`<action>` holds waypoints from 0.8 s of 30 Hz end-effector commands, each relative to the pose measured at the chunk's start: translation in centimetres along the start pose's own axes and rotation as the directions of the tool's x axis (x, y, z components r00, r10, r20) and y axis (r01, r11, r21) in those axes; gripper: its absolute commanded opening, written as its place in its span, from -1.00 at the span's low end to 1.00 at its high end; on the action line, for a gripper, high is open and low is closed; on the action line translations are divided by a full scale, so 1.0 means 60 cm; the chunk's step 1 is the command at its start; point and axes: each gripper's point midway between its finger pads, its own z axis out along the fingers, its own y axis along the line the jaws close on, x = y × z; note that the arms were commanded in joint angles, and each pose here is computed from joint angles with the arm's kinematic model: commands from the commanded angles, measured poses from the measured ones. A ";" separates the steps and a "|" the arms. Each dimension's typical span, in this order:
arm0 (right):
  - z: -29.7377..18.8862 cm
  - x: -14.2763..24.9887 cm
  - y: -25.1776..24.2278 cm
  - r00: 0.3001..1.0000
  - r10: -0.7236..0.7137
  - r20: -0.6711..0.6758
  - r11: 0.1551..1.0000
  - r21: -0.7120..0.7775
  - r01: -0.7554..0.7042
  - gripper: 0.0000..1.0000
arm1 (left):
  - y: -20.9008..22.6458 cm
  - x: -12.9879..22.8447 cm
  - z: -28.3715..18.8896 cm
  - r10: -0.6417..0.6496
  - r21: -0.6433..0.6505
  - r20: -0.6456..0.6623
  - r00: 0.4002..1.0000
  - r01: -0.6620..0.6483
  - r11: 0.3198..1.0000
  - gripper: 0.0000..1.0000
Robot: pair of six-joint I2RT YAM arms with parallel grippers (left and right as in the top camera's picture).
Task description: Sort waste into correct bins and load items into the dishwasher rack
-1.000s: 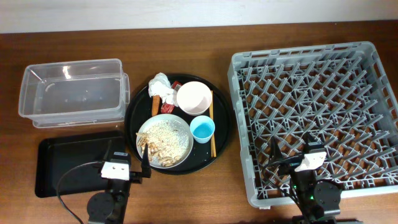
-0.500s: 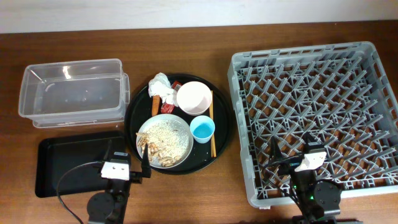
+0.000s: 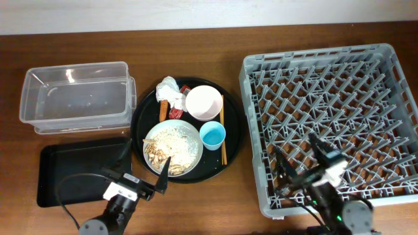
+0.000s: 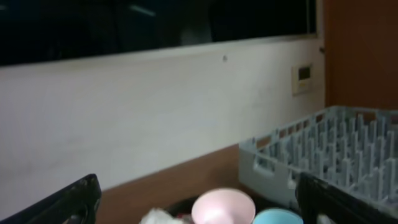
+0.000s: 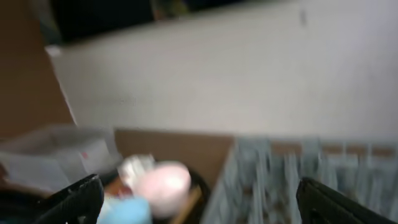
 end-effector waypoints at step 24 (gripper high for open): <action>0.087 0.001 0.006 0.505 0.382 -0.774 0.914 0.235 -0.332 0.96 | -0.120 0.323 0.171 -0.110 -0.048 -0.978 0.176 0.322 0.946 0.41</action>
